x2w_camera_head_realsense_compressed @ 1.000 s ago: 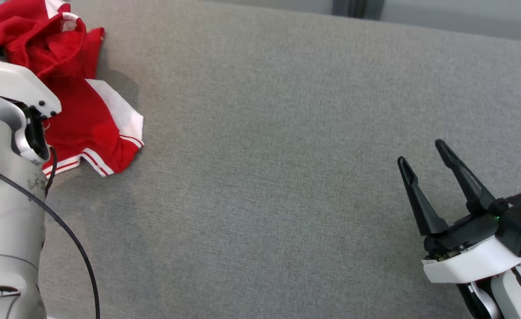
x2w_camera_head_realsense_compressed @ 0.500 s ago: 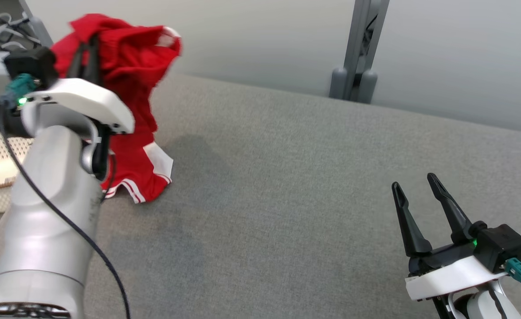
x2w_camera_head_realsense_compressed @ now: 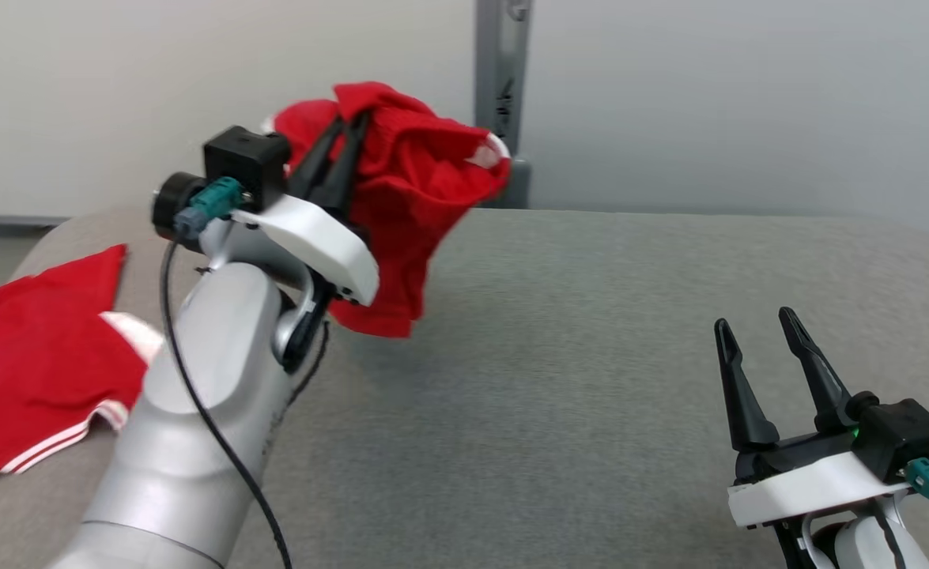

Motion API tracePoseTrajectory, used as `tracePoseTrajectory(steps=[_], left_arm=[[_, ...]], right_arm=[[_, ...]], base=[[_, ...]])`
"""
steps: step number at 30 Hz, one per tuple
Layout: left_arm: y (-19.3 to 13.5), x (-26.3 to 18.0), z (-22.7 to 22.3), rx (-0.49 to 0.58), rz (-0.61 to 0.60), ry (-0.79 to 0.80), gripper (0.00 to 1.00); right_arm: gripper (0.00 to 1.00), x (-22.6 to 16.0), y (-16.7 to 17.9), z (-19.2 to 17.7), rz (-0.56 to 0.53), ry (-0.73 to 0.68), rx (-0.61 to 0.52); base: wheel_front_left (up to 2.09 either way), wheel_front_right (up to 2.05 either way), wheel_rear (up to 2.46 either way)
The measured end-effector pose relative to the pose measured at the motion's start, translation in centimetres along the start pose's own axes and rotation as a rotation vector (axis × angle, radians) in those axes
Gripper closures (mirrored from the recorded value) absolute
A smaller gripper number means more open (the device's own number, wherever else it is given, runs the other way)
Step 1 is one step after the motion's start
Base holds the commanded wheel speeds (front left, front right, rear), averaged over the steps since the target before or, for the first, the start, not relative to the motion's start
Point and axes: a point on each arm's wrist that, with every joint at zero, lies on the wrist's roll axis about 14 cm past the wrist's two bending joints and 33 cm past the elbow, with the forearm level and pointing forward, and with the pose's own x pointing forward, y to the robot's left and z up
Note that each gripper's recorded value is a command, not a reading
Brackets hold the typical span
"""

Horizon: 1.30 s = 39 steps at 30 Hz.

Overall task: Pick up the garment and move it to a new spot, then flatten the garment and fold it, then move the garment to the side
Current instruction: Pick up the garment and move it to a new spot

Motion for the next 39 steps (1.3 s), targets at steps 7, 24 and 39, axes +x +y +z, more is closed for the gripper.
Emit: tracePoseTrajectory(steps=[7,24,39], left_arm=[[-12.0,2.3,-2.2,-0.071,-0.315,0.030,1.00],[-22.7,0.1,-14.4,0.006,-0.688,0.303,1.00],[-8.5,2.0,-18.1,0.241,-0.306,0.450,0.00]], right_arm=[[0.00,-3.4,-6.0,2.2,-0.192,-0.039,-0.051],[0.00,-8.8,-13.4,2.7,-0.456,-0.014,-0.088],[0.00,-6.0,-11.6,1.1,-0.372,0.007,-0.054]], base=[[0.00,0.00,0.00],[0.00,0.00,0.00],[0.00,0.00,0.00]])
